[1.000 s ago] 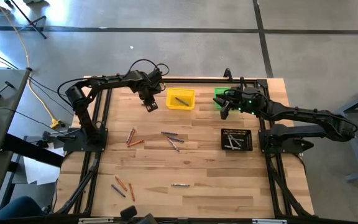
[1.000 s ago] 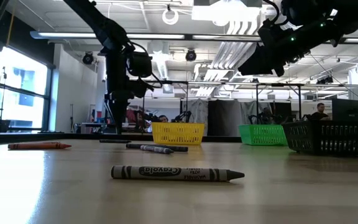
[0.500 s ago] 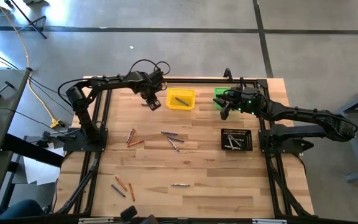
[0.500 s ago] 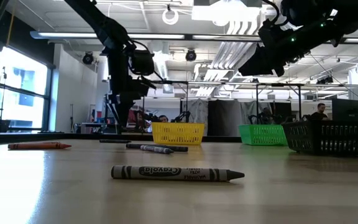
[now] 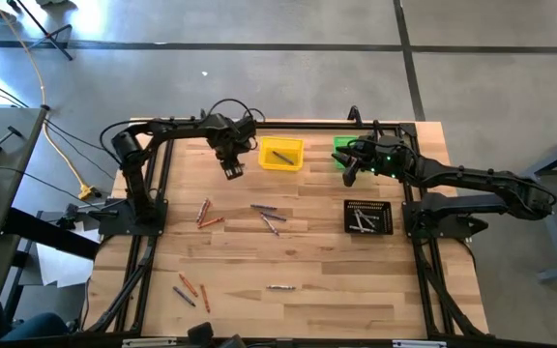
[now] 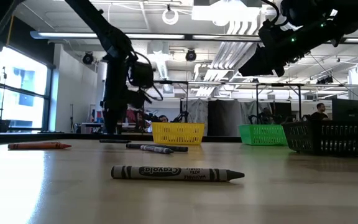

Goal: Sort crayons
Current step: Put the blue crayon into the yellow bin

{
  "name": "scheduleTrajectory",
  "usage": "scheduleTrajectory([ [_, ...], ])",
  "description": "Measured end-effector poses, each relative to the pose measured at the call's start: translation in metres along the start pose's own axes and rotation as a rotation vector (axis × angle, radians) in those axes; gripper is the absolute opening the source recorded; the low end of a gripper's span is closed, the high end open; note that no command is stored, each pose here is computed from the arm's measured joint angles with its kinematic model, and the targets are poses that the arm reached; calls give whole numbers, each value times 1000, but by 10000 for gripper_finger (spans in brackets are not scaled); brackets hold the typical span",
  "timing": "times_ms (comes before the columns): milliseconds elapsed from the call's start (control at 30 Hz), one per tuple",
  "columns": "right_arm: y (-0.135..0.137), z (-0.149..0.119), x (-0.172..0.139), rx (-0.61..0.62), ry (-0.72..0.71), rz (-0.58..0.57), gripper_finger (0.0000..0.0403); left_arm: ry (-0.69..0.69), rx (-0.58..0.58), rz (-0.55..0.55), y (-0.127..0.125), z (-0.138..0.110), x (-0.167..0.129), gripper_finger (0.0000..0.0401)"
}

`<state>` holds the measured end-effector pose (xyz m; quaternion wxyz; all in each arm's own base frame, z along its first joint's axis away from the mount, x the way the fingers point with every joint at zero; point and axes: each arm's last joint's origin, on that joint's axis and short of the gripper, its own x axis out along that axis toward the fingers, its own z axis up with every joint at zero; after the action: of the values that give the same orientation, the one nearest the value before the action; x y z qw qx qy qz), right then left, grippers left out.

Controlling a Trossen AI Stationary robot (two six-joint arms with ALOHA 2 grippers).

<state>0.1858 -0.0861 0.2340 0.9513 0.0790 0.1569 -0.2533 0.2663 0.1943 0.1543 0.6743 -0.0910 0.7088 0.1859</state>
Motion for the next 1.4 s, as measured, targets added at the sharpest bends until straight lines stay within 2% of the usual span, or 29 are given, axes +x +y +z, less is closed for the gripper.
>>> scheduleTrajectory([
  [133,0,0,0,0,0,0,117,46,45,62,1,3,13,111],
  [300,0,0,0,0,0,0,117,61,104,63,1,5,20,111],
  [400,0,0,0,0,0,0,117,76,131,45,2,6,25,111],
  [567,0,0,0,0,0,-1,117,97,135,-47,4,4,35,106],
  [733,0,0,0,-7,4,-1,117,107,136,-70,2,4,36,74],
  [967,0,-1,0,-19,7,-1,117,129,41,-77,2,1,33,7],
  [1200,0,-1,0,-19,7,-2,117,137,-38,-59,7,10,21,3],
  [1400,0,-1,0,-18,7,-2,117,96,-49,-48,13,23,3,1],
])
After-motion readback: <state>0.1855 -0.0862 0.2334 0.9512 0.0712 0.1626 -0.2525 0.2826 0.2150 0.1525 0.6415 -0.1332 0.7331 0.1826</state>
